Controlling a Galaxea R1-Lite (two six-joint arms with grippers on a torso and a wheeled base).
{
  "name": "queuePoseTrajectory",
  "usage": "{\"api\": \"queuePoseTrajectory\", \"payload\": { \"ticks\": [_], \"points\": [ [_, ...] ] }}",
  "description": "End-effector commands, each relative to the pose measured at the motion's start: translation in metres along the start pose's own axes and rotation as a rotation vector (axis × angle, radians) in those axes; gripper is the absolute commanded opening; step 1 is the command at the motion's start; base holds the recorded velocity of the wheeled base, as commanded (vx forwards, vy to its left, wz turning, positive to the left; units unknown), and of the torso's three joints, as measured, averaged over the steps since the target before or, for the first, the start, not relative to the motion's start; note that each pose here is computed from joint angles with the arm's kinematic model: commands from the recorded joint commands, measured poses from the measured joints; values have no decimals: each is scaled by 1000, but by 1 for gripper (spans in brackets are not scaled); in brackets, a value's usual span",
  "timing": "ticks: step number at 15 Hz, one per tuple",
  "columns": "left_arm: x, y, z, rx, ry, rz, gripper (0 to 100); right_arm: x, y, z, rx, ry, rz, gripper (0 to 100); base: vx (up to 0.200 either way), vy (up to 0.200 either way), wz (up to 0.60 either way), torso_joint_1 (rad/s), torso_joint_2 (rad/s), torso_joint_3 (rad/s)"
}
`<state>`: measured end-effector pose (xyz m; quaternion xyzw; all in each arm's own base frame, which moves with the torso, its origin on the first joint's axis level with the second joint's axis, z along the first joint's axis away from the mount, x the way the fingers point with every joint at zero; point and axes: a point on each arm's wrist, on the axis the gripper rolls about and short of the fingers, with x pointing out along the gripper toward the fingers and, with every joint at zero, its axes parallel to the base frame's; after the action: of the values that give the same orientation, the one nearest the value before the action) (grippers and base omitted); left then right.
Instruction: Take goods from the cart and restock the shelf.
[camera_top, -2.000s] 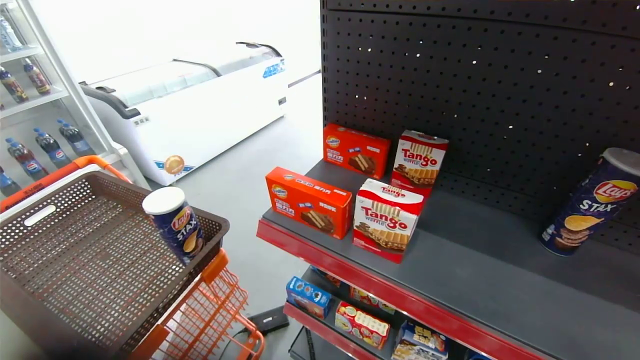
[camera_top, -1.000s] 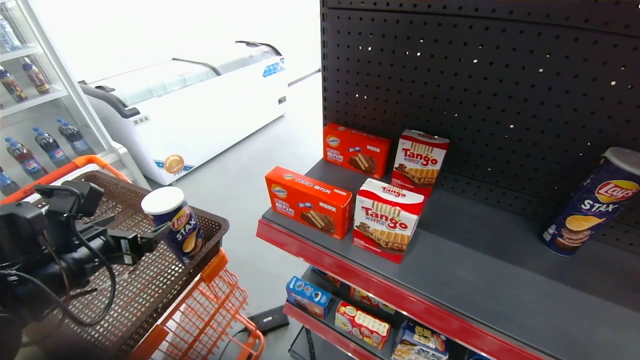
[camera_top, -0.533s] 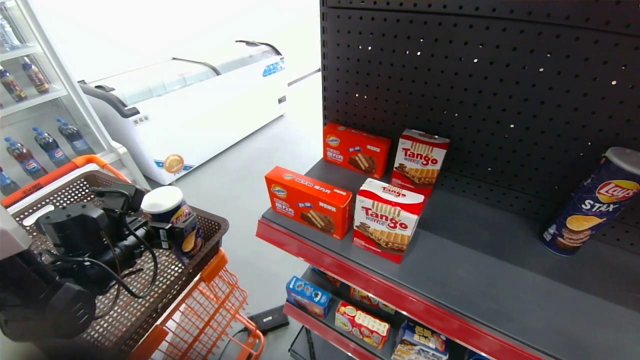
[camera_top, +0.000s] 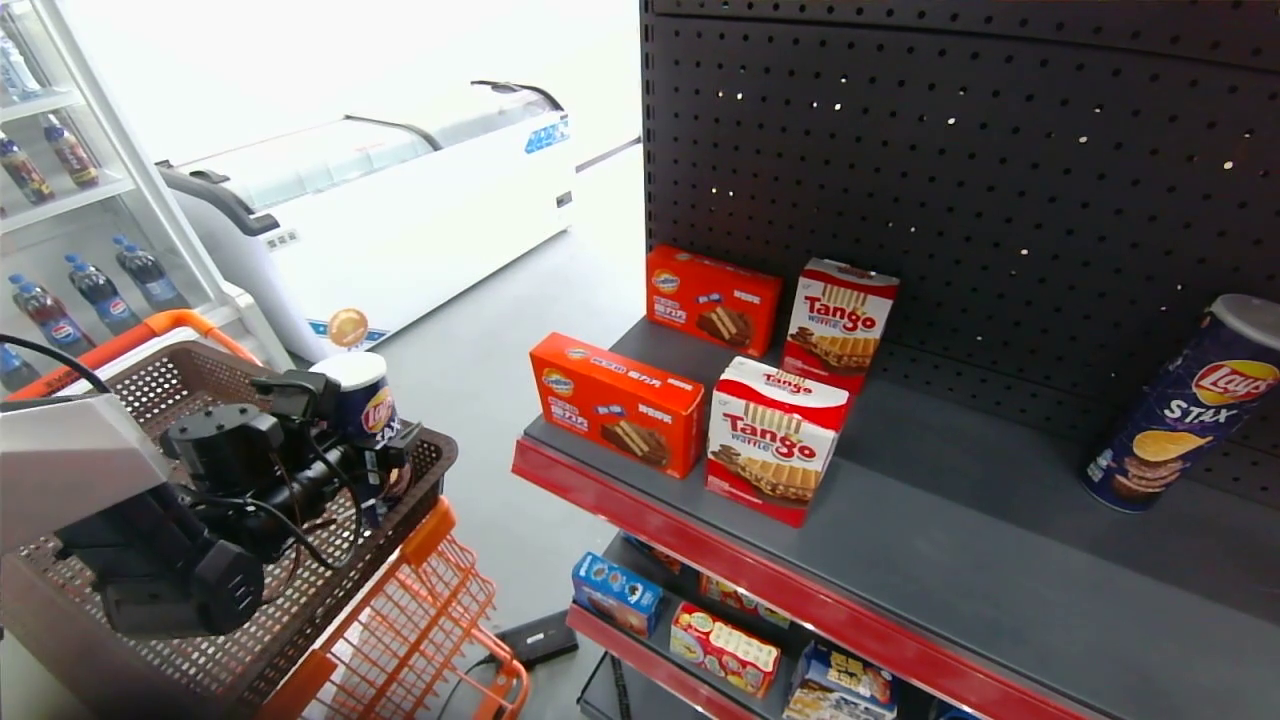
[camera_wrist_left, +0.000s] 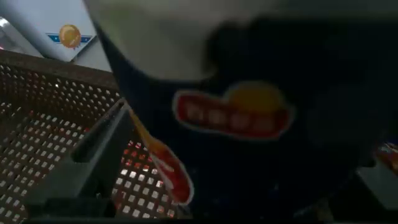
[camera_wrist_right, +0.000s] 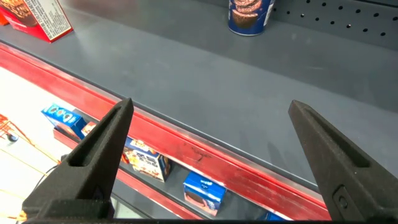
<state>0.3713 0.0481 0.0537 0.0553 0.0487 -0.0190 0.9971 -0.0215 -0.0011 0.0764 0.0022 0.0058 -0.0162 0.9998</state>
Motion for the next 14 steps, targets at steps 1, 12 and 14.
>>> {"api": "queuePoseTrajectory", "payload": {
  "ticks": [1, 12, 14],
  "points": [
    [8, 1, -2, 4, -6, 0, 0, 0, 0, 0, 0, 1, 0, 100, 0, 0, 0, 0, 0, 0],
    [-48, -11, 110, 41, -169, -13, 0, 0, 0, 0, 0, 1, 0, 100, 0, 0, 0, 0, 0, 0],
    [-70, -22, 133, 38, -178, -50, 0, 0, 0, 0, 0, 1, 0, 100, 0, 0, 0, 0, 0, 0]
  ]
}}
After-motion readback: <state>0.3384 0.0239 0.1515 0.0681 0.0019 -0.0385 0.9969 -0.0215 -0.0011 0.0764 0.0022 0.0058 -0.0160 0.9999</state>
